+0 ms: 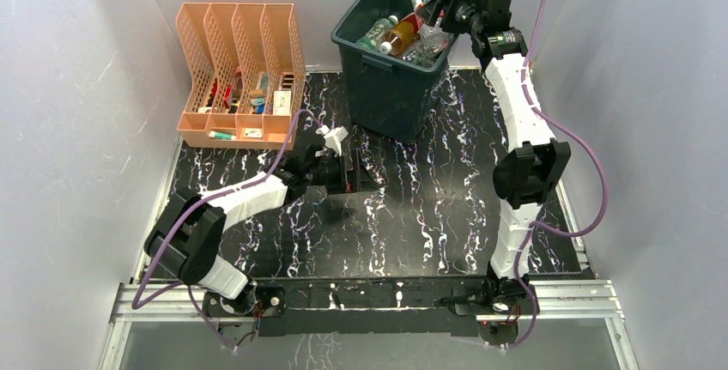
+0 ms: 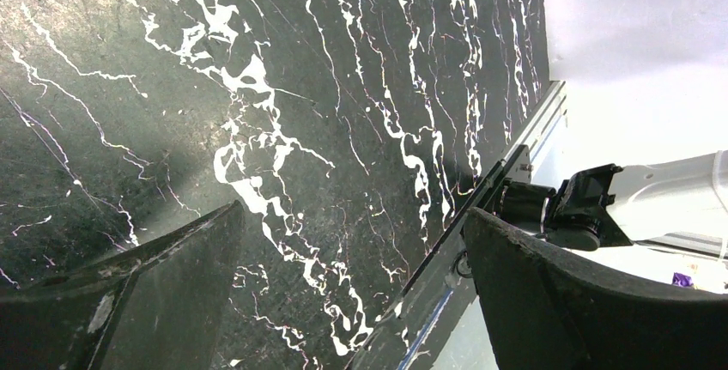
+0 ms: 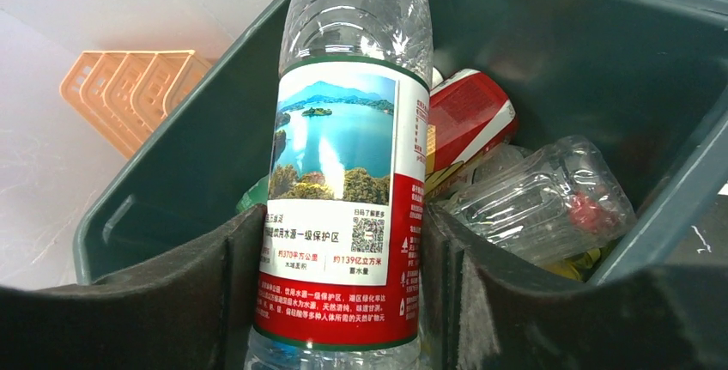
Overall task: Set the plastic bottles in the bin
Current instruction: Place the plastic bottle in the trash bin.
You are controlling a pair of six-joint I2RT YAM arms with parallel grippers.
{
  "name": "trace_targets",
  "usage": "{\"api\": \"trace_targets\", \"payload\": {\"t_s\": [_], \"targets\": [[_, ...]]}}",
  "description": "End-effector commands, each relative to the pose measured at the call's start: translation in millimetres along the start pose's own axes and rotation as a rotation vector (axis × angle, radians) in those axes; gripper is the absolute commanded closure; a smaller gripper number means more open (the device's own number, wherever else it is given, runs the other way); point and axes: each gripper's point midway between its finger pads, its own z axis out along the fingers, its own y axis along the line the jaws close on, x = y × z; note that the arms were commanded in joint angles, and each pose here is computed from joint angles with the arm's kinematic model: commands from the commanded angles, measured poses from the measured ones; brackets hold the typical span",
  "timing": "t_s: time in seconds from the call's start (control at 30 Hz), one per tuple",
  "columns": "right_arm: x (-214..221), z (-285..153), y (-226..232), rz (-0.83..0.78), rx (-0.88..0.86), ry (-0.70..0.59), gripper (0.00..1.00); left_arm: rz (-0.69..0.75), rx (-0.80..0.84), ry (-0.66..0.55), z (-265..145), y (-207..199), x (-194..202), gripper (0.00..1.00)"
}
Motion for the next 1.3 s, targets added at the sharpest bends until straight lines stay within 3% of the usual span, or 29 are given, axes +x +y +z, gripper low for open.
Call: {"api": "trace_targets", "payload": {"t_s": [0.0, 0.23, 0.6, 0.83, 1.03, 1.27], "targets": [[-3.1, -1.1, 0.7, -0.012, -0.023, 0.007, 0.24, 0.029, 0.026, -0.017, -4.9, -12.8, -12.2, 0.02], [-17.4, -12.3, 8.9, -0.033, -0.027, -0.021, 0.02, 0.051, 0.019, -0.026, -8.1, -17.2, -18.9, 0.02], [-34.2, -49.5, 39.1, -0.060, -0.093, -0.050, 0.02, 0.130, -0.065, -0.040, -24.9, -28.2, -42.3, 0.02], [-27.4, -114.9, 58.6, -0.104, -0.110, -0.070, 0.02, 0.223, -0.267, -0.182, -62.6, -24.8, -82.3, 0.02], [-5.2, -166.4, 44.0, -0.158, -0.003, -0.086, 0.02, 0.245, -0.460, -0.311, -104.1, -9.7, -101.8, 0.02], [45.2, -189.6, -7.1, -0.135, 0.205, -0.053, 0.02, 0.273, -0.502, -0.372, -120.5, 5.0, -94.9, 0.02]]}}
